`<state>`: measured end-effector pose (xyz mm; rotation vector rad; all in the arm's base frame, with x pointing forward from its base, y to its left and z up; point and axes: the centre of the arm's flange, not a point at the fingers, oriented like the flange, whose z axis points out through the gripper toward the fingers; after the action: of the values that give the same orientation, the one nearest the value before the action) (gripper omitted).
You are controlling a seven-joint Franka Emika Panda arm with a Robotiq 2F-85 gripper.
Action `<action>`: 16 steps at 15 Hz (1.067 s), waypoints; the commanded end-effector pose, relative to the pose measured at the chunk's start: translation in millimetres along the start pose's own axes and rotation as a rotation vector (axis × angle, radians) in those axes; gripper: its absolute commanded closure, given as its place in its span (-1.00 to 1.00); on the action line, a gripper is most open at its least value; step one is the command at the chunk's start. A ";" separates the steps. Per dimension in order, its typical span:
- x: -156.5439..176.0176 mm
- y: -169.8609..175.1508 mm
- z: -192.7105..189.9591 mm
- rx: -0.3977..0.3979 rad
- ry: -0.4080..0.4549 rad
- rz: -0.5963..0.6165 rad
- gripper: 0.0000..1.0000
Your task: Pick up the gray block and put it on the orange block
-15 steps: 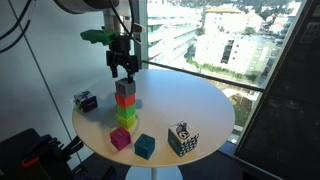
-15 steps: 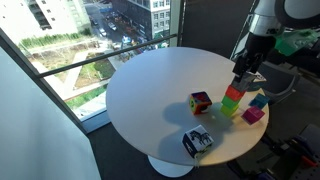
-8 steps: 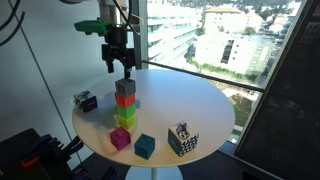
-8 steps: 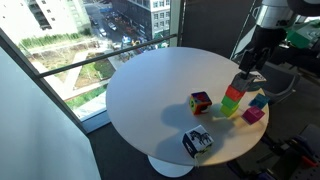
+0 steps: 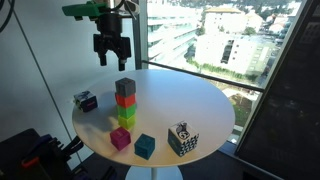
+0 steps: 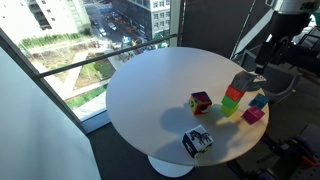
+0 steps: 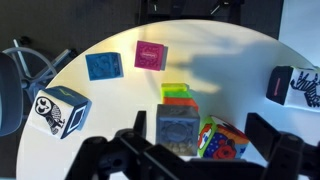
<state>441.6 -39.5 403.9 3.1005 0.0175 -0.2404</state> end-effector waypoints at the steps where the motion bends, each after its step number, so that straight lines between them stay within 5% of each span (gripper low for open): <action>1: -21.8 13.7 -16.5 0.012 -0.034 -0.010 -1.00; 16: -79.7 53.2 -68.0 0.061 0.090 0.072 -1.00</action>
<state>389.5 -88.4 475.1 3.1469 -0.1290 -0.1554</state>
